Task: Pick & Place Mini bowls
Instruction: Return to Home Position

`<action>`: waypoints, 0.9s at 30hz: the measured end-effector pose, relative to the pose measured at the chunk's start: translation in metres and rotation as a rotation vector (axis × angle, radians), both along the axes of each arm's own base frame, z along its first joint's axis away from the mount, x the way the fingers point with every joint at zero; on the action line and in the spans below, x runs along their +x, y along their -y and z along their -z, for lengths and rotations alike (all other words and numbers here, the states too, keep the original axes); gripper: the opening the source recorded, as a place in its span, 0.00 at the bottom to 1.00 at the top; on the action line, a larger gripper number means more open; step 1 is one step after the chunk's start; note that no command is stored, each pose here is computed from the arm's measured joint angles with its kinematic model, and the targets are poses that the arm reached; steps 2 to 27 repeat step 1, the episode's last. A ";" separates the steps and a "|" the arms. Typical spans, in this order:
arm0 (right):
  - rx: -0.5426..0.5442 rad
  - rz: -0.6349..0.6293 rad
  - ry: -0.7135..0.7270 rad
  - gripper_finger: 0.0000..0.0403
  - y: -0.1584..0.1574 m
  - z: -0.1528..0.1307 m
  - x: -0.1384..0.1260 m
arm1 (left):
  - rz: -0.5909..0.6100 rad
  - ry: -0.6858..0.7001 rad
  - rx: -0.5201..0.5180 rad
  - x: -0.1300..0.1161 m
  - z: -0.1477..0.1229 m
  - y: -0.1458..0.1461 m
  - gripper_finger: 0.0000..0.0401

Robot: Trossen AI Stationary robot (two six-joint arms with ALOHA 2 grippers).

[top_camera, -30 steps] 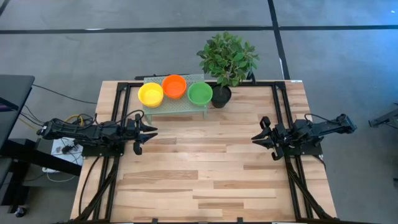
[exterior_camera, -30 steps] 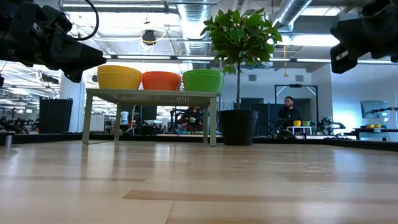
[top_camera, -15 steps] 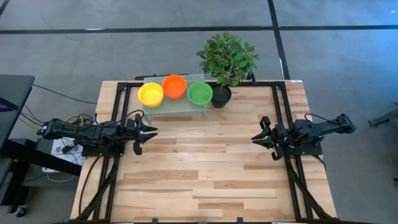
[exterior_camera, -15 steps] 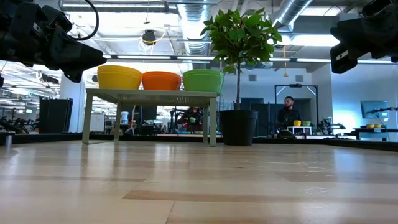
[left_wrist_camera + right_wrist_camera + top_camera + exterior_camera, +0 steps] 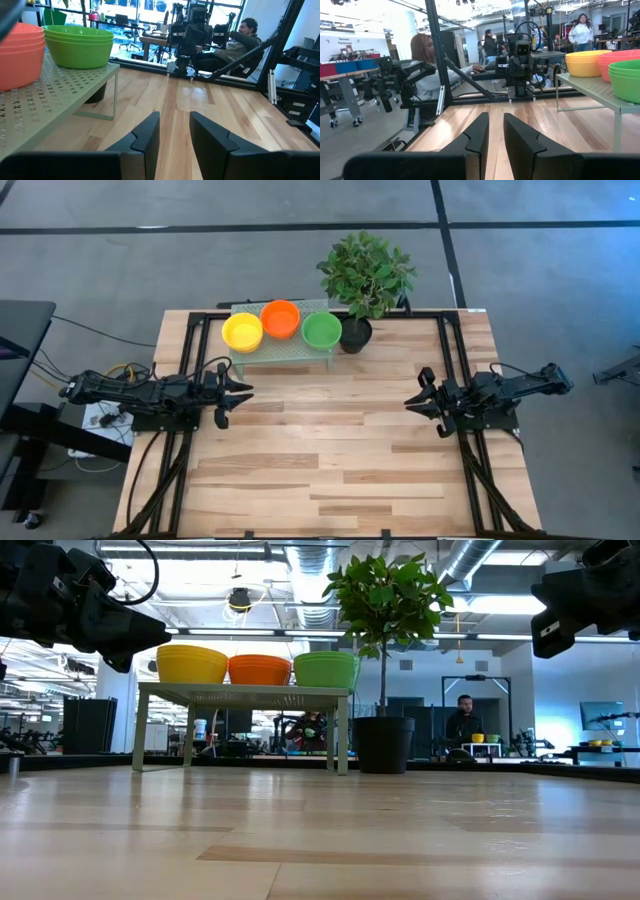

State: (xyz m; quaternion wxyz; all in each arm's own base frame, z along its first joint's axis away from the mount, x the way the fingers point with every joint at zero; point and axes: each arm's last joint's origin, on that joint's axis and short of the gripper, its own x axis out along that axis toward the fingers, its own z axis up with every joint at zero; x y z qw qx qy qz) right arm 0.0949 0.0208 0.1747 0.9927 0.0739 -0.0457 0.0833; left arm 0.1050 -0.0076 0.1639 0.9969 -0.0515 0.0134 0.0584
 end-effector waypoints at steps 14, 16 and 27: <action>0.000 0.000 0.000 0.13 0.000 0.000 0.000 | 0.000 0.000 0.000 0.000 0.000 0.000 0.27; 0.000 0.000 0.000 0.13 0.000 0.000 0.000 | 0.000 0.000 0.000 0.000 0.000 0.000 0.27; 0.000 0.000 0.000 0.13 0.000 0.000 0.000 | 0.000 0.000 0.000 0.000 0.000 0.000 0.27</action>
